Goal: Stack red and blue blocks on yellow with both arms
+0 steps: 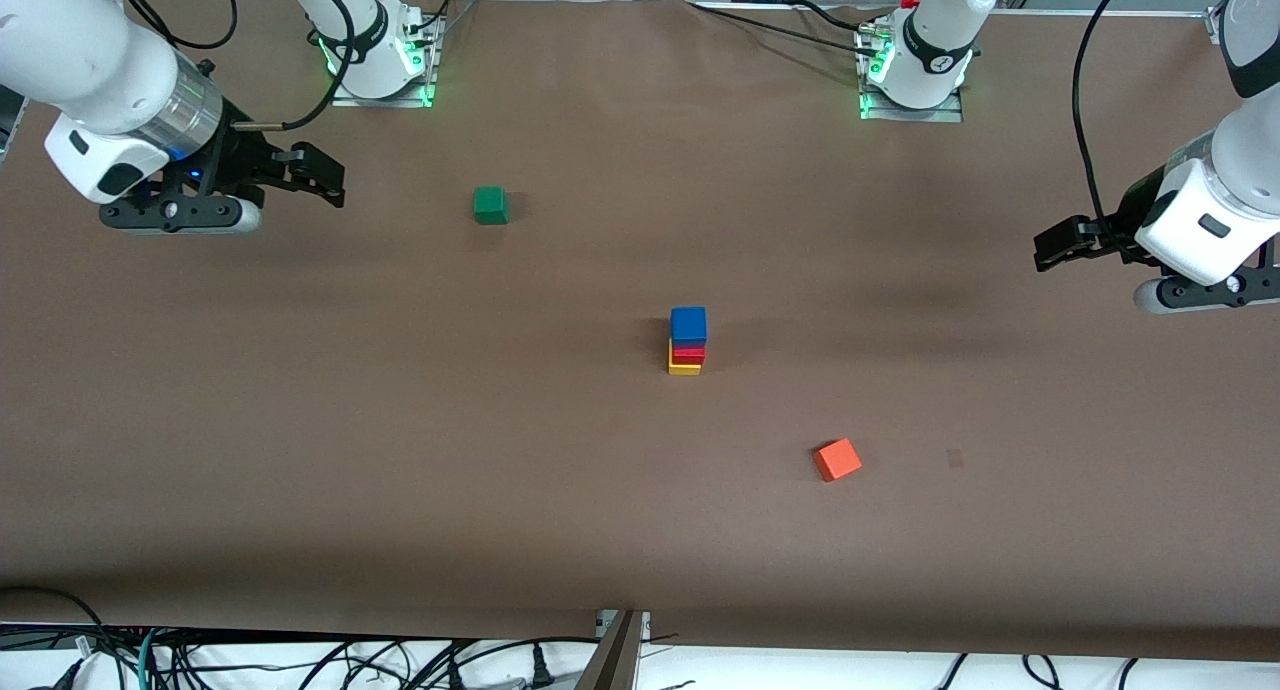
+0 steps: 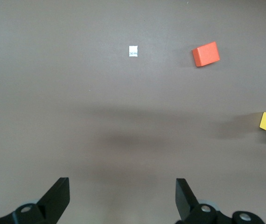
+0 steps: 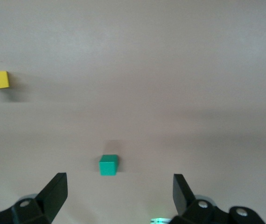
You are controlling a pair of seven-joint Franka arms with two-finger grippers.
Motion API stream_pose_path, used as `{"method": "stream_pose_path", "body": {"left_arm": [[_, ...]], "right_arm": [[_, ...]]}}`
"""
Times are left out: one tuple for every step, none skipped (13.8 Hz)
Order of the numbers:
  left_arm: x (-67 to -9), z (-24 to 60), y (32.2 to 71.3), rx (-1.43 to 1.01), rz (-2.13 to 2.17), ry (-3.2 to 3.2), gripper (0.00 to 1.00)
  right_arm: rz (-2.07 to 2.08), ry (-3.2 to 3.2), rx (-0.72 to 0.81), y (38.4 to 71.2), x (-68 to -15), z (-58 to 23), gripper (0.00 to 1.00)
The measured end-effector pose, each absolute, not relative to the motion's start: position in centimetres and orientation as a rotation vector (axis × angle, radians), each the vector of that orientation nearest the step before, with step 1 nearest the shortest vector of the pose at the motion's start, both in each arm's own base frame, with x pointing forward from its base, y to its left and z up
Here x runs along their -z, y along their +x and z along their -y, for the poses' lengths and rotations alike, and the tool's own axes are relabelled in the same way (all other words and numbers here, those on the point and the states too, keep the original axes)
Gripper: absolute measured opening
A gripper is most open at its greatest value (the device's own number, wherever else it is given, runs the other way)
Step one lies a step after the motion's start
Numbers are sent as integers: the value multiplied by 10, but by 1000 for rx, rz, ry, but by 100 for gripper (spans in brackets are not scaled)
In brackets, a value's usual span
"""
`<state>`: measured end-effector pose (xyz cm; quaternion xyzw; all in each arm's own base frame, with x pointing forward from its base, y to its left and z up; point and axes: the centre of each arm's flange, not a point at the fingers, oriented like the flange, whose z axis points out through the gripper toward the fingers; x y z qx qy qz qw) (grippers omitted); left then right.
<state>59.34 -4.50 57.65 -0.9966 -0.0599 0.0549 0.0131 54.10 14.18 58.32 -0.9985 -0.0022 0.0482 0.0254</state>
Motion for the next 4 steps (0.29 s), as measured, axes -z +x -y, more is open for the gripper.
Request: {"method": "stream_pose_path", "body": {"left_arm": [[-577, 45, 593, -171, 186, -3106, 100], [-577, 45, 593, -171, 186, -3106, 100], [-577, 46, 593, -171, 185, -3106, 100], [-577, 46, 593, -171, 185, -3106, 100]], "right_arm": [[21, -3091, -144, 542, -583, -140, 100], [30, -3098, -135, 542, -583, -140, 100], [38, -3106, -122, 542, -585, -141, 100], [43, -3110, -109, 542, -588, -142, 100]]}}
